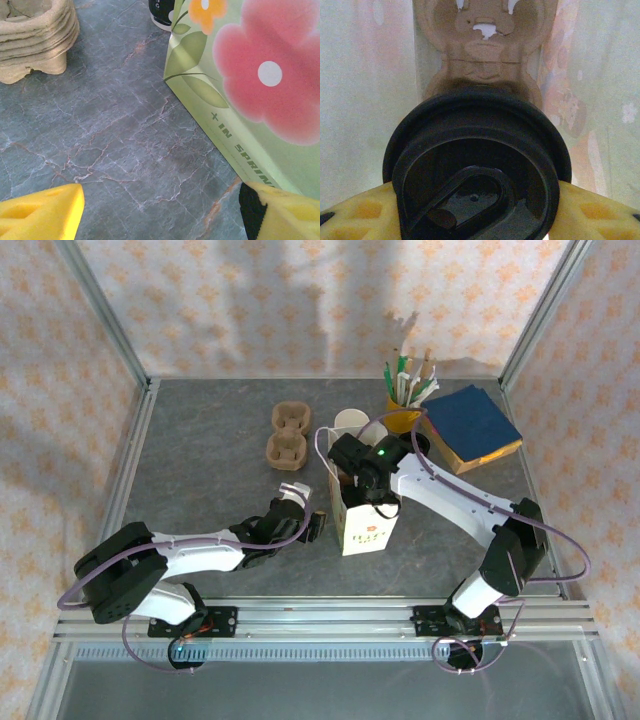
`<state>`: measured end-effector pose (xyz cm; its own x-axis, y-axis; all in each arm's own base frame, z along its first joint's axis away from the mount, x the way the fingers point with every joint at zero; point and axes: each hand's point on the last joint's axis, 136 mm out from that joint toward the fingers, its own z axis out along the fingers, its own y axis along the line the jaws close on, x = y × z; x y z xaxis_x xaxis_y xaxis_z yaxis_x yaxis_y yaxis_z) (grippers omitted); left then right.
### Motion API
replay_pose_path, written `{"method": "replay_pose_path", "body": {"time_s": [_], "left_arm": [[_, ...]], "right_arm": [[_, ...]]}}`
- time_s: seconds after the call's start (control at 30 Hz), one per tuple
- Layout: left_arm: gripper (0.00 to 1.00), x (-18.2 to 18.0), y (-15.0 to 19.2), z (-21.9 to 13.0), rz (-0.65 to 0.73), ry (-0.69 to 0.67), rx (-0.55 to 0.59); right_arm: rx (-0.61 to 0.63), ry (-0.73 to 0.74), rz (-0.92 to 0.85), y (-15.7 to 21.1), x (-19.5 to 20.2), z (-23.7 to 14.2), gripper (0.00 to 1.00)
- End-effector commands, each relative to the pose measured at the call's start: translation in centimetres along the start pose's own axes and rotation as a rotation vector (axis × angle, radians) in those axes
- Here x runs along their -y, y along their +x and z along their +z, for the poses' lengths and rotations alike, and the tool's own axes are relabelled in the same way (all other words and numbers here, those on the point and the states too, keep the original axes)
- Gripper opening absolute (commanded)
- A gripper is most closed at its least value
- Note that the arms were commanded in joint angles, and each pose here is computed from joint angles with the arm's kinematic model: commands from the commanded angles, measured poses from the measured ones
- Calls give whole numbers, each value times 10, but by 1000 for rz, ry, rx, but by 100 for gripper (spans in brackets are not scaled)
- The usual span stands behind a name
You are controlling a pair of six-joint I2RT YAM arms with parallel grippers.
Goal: Pack the takeout coffee
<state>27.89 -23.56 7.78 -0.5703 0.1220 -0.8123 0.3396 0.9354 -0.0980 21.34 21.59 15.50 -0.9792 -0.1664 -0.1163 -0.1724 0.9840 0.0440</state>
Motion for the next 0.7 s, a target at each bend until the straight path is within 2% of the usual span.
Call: {"method": "replay_pose_path", "body": {"time_s": [0.0, 0.67], "left_arm": [[83, 5, -10, 1, -11, -6, 21], [83, 3, -8, 2, -7, -16, 17]], "right_arm": [[-2, 53, 6, 0, 10, 3, 48], [-5, 60, 18, 1, 11, 7, 48]]}}
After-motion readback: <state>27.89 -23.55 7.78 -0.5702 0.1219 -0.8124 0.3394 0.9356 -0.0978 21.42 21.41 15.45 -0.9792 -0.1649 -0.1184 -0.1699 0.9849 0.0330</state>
